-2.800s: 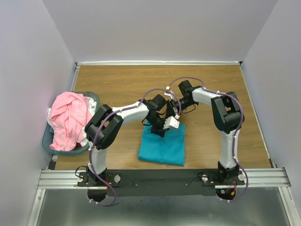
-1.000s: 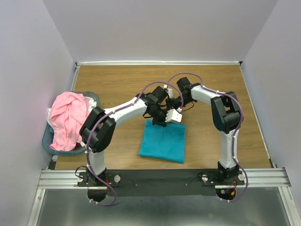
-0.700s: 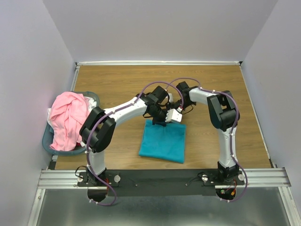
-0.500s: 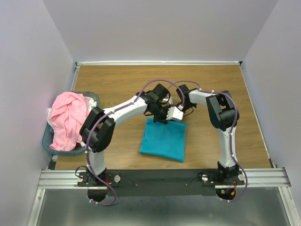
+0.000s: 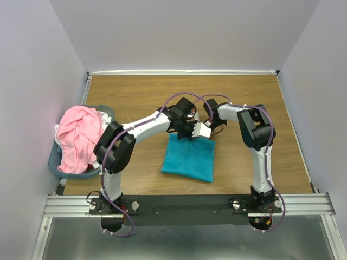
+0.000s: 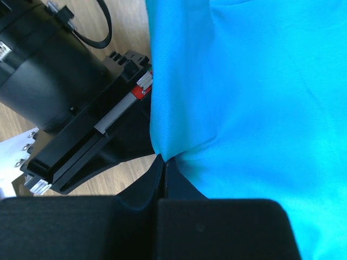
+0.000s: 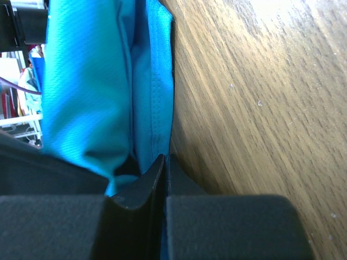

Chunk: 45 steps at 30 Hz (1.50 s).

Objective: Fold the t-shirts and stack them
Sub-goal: Fold the tshirt

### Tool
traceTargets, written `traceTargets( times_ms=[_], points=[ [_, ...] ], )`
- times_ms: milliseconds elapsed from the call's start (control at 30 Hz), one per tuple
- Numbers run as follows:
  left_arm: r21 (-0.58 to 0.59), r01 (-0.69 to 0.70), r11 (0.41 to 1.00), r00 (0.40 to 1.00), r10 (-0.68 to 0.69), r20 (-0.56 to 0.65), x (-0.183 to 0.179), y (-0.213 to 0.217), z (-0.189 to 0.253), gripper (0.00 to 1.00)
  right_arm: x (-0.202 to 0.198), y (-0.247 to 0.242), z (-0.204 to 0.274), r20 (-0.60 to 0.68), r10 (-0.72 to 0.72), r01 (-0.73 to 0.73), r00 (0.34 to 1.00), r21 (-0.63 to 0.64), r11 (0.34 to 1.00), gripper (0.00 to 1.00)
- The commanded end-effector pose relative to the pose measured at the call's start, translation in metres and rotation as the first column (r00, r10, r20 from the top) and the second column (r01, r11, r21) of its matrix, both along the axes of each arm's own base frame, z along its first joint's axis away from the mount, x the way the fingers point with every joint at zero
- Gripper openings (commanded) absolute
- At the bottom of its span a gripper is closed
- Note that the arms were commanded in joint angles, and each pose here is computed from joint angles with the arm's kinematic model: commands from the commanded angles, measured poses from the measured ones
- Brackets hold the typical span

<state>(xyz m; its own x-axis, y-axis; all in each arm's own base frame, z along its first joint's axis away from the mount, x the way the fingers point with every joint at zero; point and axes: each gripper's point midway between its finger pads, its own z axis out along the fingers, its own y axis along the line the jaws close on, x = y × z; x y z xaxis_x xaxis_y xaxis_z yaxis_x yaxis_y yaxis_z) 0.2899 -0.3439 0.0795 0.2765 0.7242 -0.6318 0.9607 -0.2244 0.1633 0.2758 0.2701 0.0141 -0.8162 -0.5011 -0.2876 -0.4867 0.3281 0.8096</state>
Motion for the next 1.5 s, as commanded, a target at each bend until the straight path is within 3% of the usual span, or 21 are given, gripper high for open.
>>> traceTargets(
  times_ms=[0, 200, 367, 467, 533, 600, 667, 767, 900, 1067, 1333, 1467],
  points=[
    [0.008, -0.036, 0.999, 0.998, 0.036, 0.047, 0.012, 0.003, -0.013, 0.0, 0.001, -0.01, -0.024, 0.041, 0.028, -0.023, 0.999, -0.1, 0.995, 0.12],
    [0.005, -0.044, 0.999, 0.998, 0.044, 0.054, 0.009, 0.006, -0.023, 0.0, 0.017, -0.013, -0.024, 0.107, 0.026, -0.01, 0.994, -0.152, 0.988, 0.12],
    [-0.031, -0.033, 0.999, 0.996, 0.035, 0.082, 0.008, 0.002, -0.011, 0.06, 0.037, -0.014, -0.014, 0.188, 0.02, 0.016, 0.982, -0.189, 0.982, 0.15],
    [-0.039, -0.01, 0.999, 0.994, 0.014, 0.105, 0.004, 0.001, -0.002, 0.16, 0.05, -0.014, -0.004, 0.241, 0.01, 0.042, 0.97, -0.208, 0.977, 0.27],
    [-0.034, 0.008, 0.999, 0.994, -0.004, 0.108, -0.001, 0.002, 0.003, 0.28, 0.063, -0.018, 0.003, 0.294, 0.002, 0.073, 0.956, -0.243, 0.967, 0.41],
    [-0.044, 0.027, 0.999, 0.994, -0.022, 0.109, -0.003, 0.001, 0.014, 0.32, 0.072, -0.022, 0.01, 0.336, -0.003, 0.097, 0.942, -0.264, 0.959, 0.5],
    [-0.046, 0.041, 0.998, 0.995, -0.037, 0.089, -0.009, 0.004, 0.026, 0.43, 0.081, -0.021, 0.026, 0.388, -0.007, 0.117, 0.921, -0.259, 0.959, 0.55],
    [-0.097, 0.028, 0.995, 0.999, -0.023, 0.048, -0.014, 0.009, 0.052, 0.48, 0.096, -0.027, 0.048, 0.436, -0.045, 0.165, 0.899, -0.242, 0.956, 0.61],
    [-0.152, -0.051, 0.987, 0.998, 0.044, -0.05, -0.011, 0.024, 0.074, 0.5, 0.108, -0.045, 0.074, 0.44, -0.119, 0.222, 0.89, -0.191, 0.956, 0.63],
    [-0.141, -0.211, 0.967, 0.964, 0.182, -0.194, 0.014, 0.061, 0.061, 0.53, 0.083, -0.063, 0.092, 0.378, -0.133, 0.205, 0.916, -0.16, 0.966, 0.6],
    [-0.036, -0.309, 0.95, 0.89, 0.276, -0.362, 0.029, 0.088, 0.01, 0.54, 0.029, -0.069, 0.072, 0.237, -0.073, 0.112, 0.969, -0.157, 0.981, 0.58],
    [-0.014, -0.311, 0.95, 0.882, 0.283, -0.376, 0.03, 0.092, -0.002, 0.54, 0.022, -0.074, 0.056, 0.212, -0.055, 0.096, 0.976, -0.192, 0.977, 0.57]
  ],
)
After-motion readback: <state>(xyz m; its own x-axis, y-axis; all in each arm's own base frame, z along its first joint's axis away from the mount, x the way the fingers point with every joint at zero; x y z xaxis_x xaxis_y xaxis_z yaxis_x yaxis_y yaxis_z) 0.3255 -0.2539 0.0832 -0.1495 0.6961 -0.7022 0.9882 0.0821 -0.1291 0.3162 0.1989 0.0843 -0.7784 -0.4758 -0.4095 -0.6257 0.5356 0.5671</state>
